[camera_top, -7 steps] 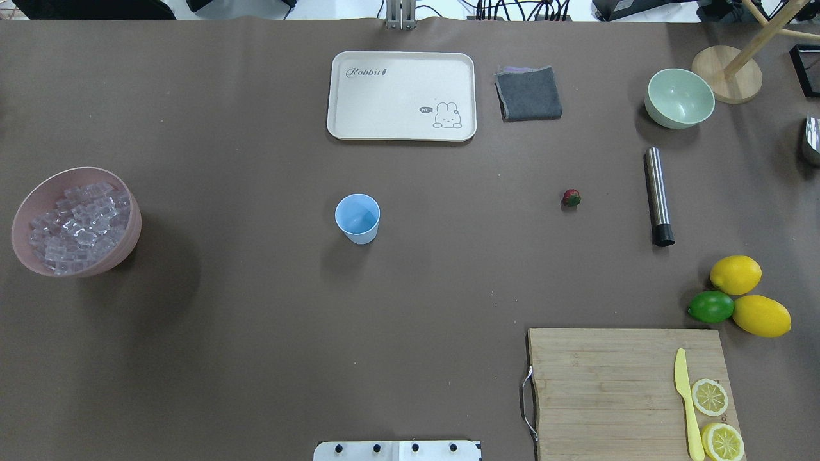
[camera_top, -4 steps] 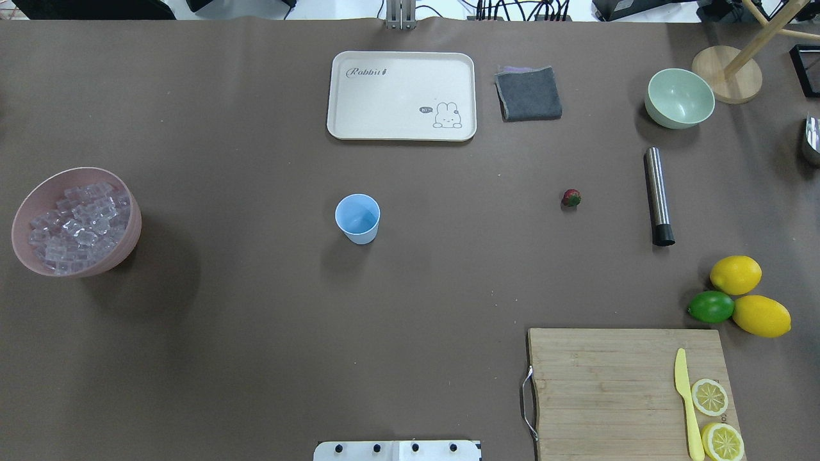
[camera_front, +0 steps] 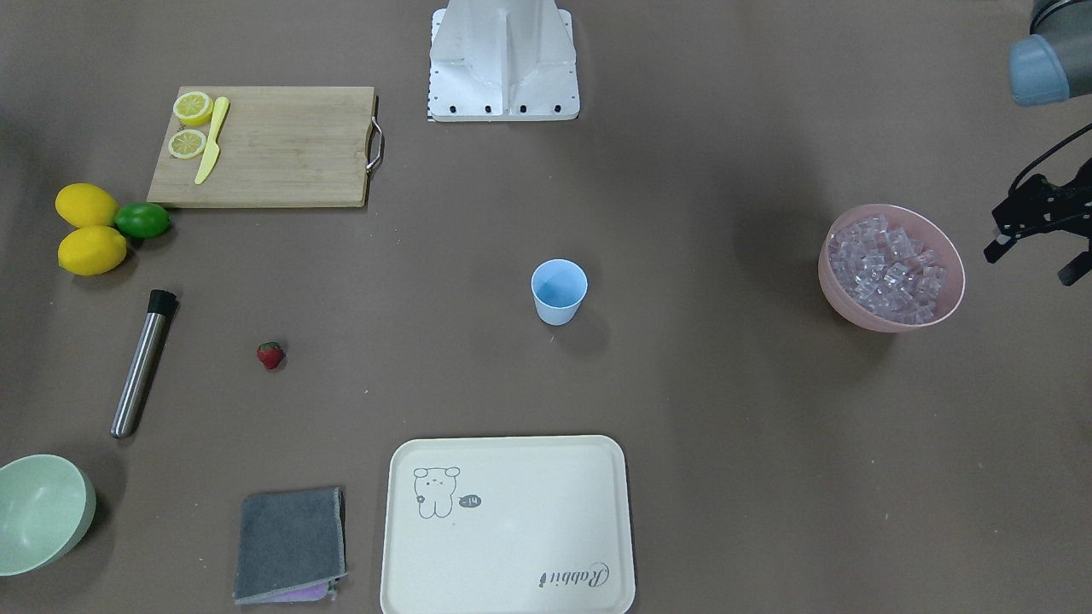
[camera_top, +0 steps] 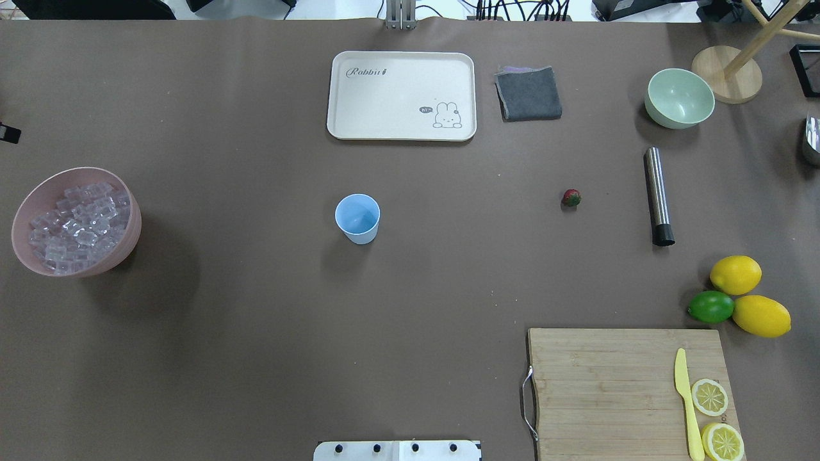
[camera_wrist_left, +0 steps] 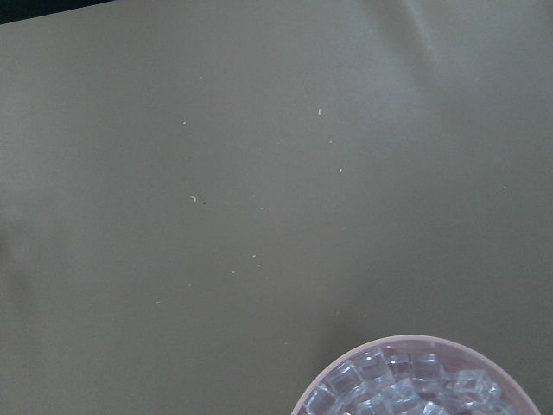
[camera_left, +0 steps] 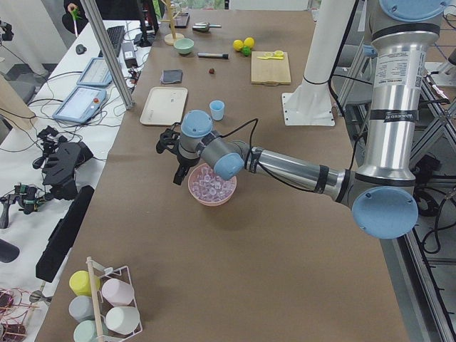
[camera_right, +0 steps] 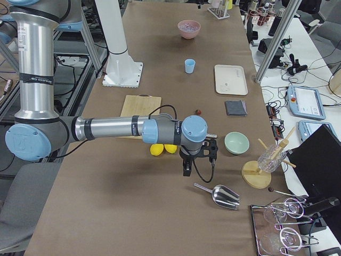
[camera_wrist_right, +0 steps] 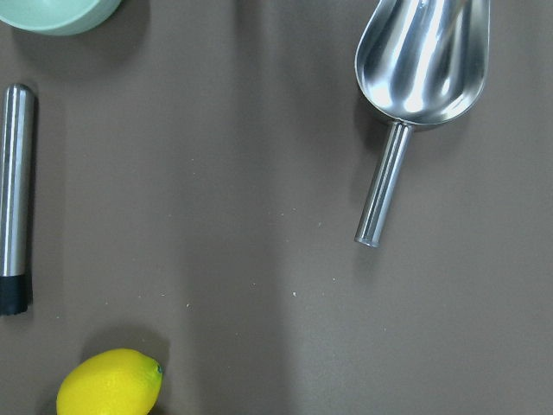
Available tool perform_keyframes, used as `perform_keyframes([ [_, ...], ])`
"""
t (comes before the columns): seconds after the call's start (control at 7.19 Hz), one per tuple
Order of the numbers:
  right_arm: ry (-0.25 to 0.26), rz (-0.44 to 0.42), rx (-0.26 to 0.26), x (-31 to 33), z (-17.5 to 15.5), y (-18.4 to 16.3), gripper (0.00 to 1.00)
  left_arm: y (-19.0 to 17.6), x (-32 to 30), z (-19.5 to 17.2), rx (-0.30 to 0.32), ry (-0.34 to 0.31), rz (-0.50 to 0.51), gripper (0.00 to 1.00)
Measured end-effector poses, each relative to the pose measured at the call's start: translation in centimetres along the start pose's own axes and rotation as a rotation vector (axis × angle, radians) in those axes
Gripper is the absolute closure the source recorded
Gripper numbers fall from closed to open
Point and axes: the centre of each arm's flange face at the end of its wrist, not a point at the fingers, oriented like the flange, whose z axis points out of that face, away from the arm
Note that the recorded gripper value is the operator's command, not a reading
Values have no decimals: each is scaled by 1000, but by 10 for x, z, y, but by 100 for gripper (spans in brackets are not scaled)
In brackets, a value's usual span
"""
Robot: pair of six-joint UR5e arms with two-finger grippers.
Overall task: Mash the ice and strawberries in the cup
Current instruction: 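Move the left gripper over the pink bowl of ice cubes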
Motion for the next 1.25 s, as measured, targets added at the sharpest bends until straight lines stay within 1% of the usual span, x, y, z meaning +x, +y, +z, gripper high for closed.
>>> perform_keyframes([
  [0.14, 0, 1, -1, 1, 0, 1, 0, 1, 20, 13, 3, 16, 39, 3],
  [0.28, 0, 3, -2, 1, 1, 1, 0, 4, 36, 29, 1, 14, 60, 3],
  [0.56, 0, 3, -2, 1, 1, 1, 0, 16, 64, 66, -31, -2, 56, 3],
  [0.7, 1, 2, -1, 1, 1, 0, 0, 23, 73, 83, -55, -5, 61, 21],
  [0.83, 1, 1, -1, 1, 1, 0, 0, 29, 79, 95, -72, -9, 68, 30],
  [1.25, 1, 5, -4, 2, 2, 1, 0, 35, 75, 114, -100, -22, 75, 33],
])
